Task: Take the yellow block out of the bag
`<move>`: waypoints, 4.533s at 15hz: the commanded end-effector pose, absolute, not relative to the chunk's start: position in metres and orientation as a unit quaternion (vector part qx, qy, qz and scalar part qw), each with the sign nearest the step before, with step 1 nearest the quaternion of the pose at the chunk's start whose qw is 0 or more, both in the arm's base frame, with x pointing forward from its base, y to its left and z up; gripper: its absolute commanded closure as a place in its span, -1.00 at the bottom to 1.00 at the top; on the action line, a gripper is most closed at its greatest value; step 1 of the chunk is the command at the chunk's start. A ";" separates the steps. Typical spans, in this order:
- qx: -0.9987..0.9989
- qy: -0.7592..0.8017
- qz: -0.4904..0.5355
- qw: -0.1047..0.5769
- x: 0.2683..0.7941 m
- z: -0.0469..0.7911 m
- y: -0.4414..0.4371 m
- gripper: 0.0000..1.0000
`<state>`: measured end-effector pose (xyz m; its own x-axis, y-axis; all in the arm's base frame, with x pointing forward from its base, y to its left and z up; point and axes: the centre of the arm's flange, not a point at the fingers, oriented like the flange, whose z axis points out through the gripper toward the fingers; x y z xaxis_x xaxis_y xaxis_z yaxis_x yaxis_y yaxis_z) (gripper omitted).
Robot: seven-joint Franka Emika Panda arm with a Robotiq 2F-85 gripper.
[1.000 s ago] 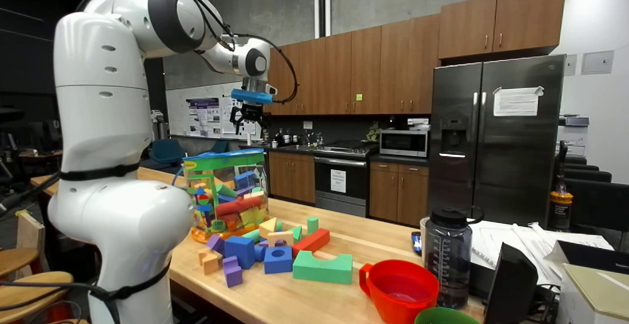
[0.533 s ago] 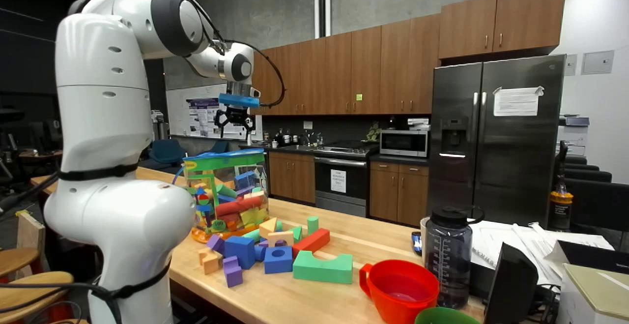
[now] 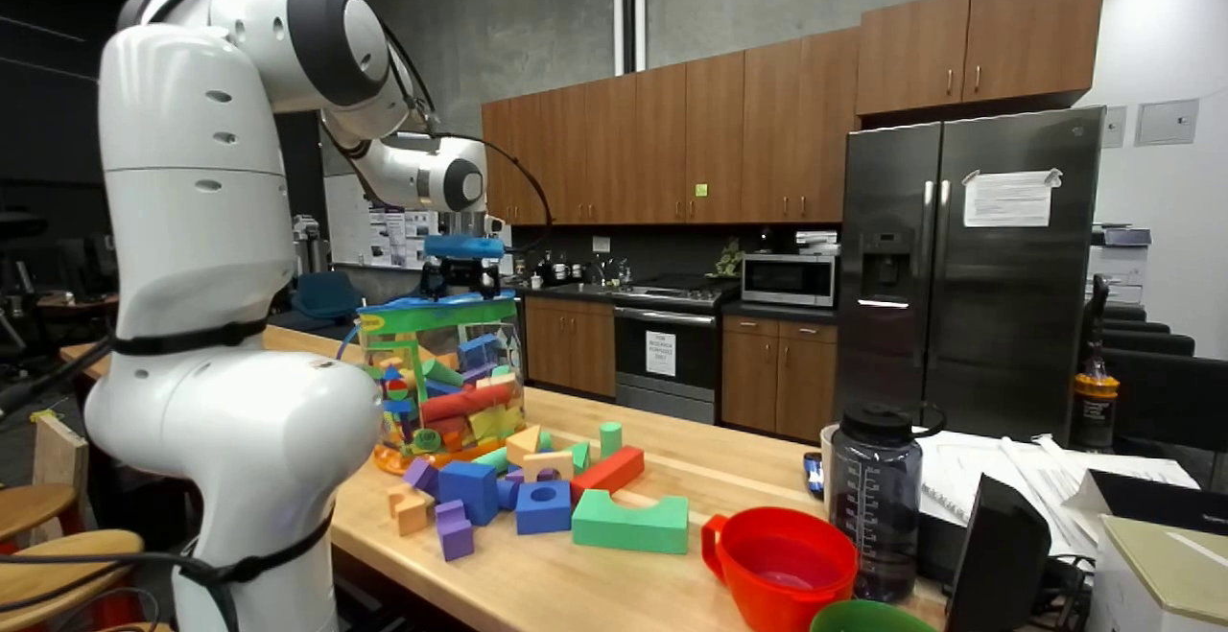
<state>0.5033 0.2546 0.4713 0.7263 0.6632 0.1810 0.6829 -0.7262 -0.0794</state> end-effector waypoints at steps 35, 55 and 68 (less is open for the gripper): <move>-0.875 -0.464 -0.075 0.115 0.486 0.419 0.338 -1.00; -0.886 -0.392 -0.180 0.171 0.463 0.370 0.339 -1.00; -0.879 -0.448 -0.131 0.104 0.492 0.407 0.307 -0.55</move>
